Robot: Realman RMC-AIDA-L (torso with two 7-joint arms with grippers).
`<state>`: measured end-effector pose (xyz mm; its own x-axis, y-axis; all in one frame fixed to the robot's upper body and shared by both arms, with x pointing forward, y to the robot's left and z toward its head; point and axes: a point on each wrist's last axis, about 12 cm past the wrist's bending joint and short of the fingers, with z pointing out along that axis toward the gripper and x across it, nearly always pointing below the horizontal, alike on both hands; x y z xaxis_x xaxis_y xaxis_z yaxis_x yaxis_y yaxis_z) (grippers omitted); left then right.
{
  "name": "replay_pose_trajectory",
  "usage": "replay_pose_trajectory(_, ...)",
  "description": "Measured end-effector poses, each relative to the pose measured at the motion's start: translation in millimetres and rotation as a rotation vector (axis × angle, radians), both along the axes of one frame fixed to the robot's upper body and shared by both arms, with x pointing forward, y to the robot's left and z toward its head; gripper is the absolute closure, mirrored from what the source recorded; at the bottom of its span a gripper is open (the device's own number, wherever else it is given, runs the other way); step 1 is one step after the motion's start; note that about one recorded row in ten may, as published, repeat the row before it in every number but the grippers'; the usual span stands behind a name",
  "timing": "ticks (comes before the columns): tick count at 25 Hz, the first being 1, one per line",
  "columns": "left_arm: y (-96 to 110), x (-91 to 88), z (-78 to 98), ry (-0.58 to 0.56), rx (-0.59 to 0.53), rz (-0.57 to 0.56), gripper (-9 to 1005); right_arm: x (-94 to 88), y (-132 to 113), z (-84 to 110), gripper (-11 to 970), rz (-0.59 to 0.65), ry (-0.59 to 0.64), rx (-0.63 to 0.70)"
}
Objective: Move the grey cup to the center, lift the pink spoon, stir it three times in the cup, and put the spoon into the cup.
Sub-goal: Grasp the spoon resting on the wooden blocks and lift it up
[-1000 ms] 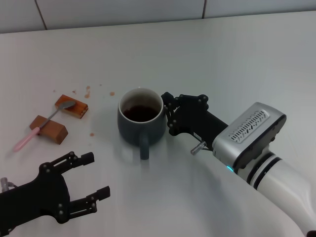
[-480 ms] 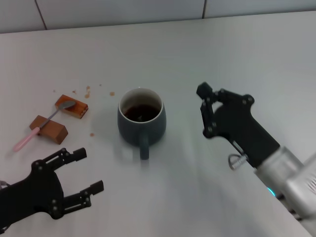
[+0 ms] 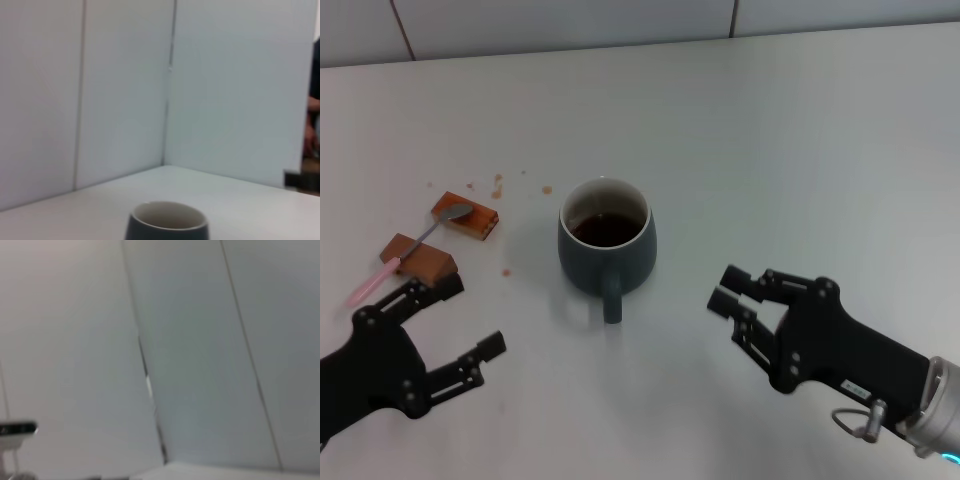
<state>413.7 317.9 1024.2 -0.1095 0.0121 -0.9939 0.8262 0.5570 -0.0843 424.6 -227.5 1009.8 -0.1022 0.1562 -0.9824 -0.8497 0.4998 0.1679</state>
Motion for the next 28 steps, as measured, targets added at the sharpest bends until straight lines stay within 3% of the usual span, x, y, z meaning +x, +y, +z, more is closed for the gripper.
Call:
replay_pose_trajectory(2,2.9,-0.3,0.5,-0.005,-0.006,0.027,193,1.0,-9.2,-2.7,866,0.026,0.025,-0.044)
replay_pose_trajectory(8,13.2,-5.6,0.7,-0.004,-0.093,0.177,195,1.1,-30.2,-5.5,603,0.022,0.023,-0.131)
replay_pose_trajectory(10,27.7,-16.4,5.6,0.006,-0.23,0.324,195,1.0,-31.6,-5.5,526,0.022,0.024,-0.136)
replay_pose_trajectory(13,32.2,-18.7,7.1,0.033,-0.294,0.365,196,0.9,-31.6,-5.6,410,0.024,0.022,-0.14)
replay_pose_trajectory(15,43.6,-19.2,7.3,0.185,-0.479,0.451,197,1.4,-32.1,-5.6,342,0.027,0.017,-0.147)
replay_pose_trajectory(17,47.6,-19.8,6.6,0.233,-0.528,0.476,198,1.6,-32.4,-5.3,275,0.029,0.014,-0.149)
replay_pose_trajectory(18,53.5,-21.7,2.2,0.358,-0.633,0.523,198,1.6,-32.6,-4.9,241,0.03,0.012,-0.147)
replay_pose_trajectory(19,55.0,-21.9,-0.3,0.404,-0.663,0.54,199,1.2,-32.7,-4.3,207,0.032,0.009,-0.144)
replay_pose_trajectory(21,55.3,-21.9,-1.4,0.422,-0.673,0.546,199,0.7,-34.5,-3.3,199,0.034,0.002,-0.143)
replay_pose_trajectory(23,55.1,-22.9,-10.8,0.545,-0.71,0.579,200,0.7,-36.6,-2.4,199,0.034,-0.003,-0.146)
replay_pose_trajectory(28,56.0,-25.1,-18.2,0.602,-0.714,0.619,202,1.7,-37.0,-1.5,199,0.036,-0.003,-0.144)
